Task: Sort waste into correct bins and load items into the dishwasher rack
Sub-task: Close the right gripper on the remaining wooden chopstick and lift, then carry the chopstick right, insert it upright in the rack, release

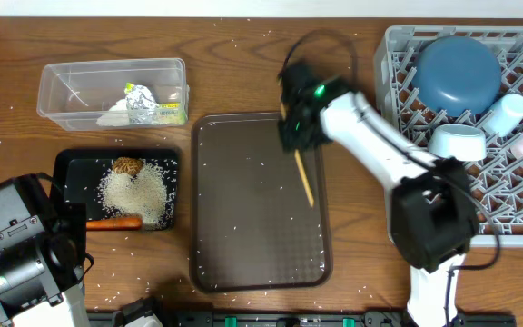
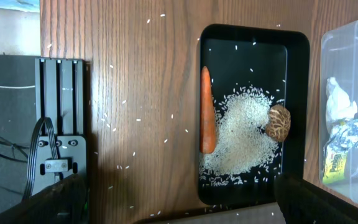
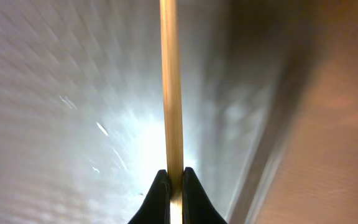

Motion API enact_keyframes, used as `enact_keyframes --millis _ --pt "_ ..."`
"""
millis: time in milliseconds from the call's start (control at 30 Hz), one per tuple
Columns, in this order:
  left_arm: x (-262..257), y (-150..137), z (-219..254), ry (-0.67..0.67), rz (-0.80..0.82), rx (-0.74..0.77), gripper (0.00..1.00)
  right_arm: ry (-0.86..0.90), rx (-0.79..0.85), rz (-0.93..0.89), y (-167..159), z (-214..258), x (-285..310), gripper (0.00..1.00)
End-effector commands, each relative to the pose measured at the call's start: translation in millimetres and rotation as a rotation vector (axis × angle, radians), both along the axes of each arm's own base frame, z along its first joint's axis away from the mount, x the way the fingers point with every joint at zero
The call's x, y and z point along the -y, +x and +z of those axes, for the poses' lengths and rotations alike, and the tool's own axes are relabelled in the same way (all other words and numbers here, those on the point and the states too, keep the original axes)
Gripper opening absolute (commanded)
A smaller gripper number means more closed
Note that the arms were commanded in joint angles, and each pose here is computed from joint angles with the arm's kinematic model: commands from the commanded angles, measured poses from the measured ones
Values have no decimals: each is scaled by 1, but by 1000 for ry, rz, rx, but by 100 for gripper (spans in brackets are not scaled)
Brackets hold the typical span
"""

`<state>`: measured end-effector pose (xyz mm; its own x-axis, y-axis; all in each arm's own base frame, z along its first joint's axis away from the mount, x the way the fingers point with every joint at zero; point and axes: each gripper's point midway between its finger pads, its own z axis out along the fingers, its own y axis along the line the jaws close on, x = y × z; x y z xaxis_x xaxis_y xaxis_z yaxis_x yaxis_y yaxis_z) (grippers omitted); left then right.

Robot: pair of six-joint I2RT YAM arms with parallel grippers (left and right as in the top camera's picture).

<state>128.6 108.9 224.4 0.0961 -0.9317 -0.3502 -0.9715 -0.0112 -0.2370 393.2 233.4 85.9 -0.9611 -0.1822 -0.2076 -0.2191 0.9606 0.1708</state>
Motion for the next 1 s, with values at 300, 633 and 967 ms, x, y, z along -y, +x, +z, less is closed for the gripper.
enact_keyframes --millis 300,633,967 --pt "-3 -3 0 18 1 -17 98 -37 353 -158 87 142 166 1" --pt "-3 -3 0 18 1 -17 98 -54 274 -194 100 100 234 1" --pt "-3 -3 0 18 1 -17 98 -57 155 -188 105 44 223 57"
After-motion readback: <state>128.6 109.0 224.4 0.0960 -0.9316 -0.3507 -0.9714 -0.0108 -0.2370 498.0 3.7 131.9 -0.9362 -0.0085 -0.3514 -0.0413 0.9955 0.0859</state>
